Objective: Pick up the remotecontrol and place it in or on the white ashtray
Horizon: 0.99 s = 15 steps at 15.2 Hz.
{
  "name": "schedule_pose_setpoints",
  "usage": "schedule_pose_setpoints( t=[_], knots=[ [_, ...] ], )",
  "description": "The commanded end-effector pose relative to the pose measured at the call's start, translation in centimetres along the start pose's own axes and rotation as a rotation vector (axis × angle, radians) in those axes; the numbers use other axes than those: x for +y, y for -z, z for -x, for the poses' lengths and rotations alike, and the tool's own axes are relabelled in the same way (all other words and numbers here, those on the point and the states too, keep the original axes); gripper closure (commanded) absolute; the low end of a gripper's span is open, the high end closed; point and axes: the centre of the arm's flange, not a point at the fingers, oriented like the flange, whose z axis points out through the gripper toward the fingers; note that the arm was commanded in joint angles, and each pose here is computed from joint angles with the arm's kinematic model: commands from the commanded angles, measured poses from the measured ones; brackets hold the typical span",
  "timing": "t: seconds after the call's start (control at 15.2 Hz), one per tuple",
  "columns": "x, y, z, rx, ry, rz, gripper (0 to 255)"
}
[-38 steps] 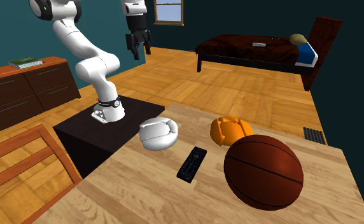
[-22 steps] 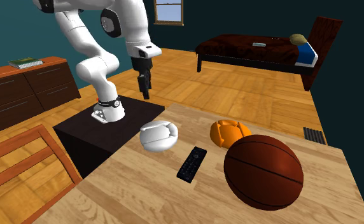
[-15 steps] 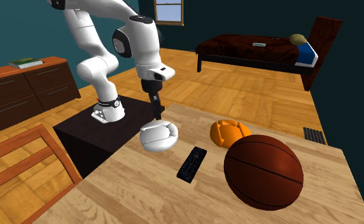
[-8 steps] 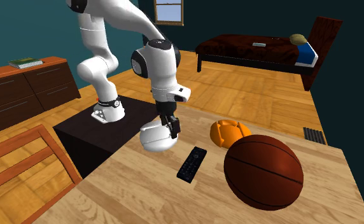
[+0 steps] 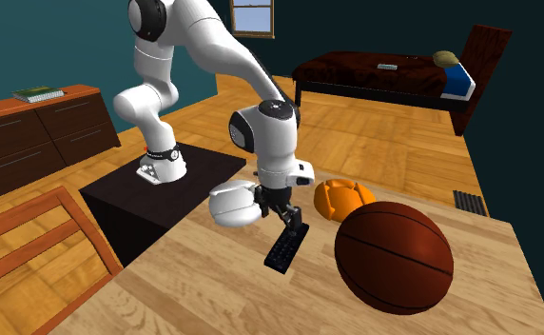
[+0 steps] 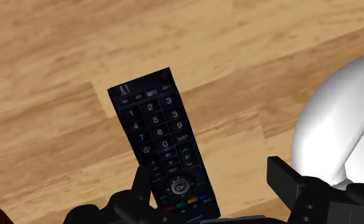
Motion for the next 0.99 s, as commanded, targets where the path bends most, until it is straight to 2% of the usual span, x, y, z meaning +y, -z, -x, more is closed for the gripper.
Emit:
schedule_pose_setpoints(
  t=[0.0, 0.13, 0.59, 0.92],
  knots=[
    [1.9, -1.8, -1.0, 0.0, 0.069, -0.003, 0],
    [3.1, -3.0, -1.6, -0.002, 0.111, -0.004, 0],
    [3.0, -7.0, -1.5, -0.002, 0.111, -0.004, 0],
    [3.0, -7.0, -1.5, -0.002, 0.111, -0.004, 0]
  ],
)
